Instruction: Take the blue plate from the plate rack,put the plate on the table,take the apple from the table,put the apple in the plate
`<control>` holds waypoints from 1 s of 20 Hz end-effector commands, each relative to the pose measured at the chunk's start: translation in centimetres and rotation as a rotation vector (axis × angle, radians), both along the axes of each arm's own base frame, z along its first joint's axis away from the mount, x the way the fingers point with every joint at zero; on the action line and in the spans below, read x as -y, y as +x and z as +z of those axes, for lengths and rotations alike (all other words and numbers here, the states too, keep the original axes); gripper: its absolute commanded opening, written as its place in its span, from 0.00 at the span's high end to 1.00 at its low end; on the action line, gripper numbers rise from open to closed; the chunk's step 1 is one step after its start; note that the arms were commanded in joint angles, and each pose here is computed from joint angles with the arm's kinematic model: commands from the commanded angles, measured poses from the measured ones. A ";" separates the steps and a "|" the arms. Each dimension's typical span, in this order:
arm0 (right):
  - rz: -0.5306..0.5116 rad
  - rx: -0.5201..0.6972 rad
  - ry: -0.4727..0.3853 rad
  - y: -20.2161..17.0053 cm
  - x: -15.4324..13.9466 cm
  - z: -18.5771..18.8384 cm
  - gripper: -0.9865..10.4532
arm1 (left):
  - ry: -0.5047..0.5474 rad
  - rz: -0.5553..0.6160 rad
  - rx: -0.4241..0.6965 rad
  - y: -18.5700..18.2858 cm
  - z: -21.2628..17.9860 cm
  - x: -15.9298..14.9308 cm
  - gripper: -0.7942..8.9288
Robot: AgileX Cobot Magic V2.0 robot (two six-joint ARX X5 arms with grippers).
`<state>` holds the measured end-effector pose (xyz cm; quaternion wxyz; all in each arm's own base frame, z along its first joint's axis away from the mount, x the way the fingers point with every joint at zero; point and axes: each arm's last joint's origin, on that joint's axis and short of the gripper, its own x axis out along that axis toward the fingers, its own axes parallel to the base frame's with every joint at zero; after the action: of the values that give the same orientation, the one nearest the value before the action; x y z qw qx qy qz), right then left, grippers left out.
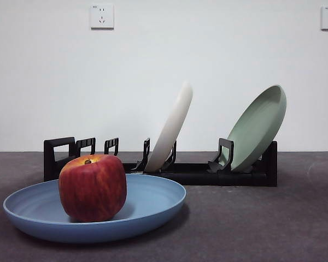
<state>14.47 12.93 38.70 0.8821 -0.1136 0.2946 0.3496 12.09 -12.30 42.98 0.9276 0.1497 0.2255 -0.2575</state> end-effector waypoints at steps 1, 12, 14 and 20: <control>-0.018 0.005 0.042 -0.5 0.4 -2.0 0.92 | -0.052 0.009 -0.008 -0.1 -2.8 -0.1 0.93; -0.135 0.009 0.121 -3.2 3.1 -10.0 0.92 | -0.284 0.103 0.005 -2.9 -14.8 -3.3 0.92; -0.129 0.005 0.122 -3.2 3.1 -10.0 0.92 | -0.258 0.108 -0.014 -2.9 -15.1 -3.4 0.92; -0.130 0.005 0.121 -3.2 3.1 -10.0 0.92 | -0.233 0.110 -0.034 -2.8 -15.4 -3.2 0.92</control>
<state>11.24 9.84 28.74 0.9086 -0.0462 0.2765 0.3096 9.31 -9.14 27.53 0.9465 0.0298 0.2187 -0.2353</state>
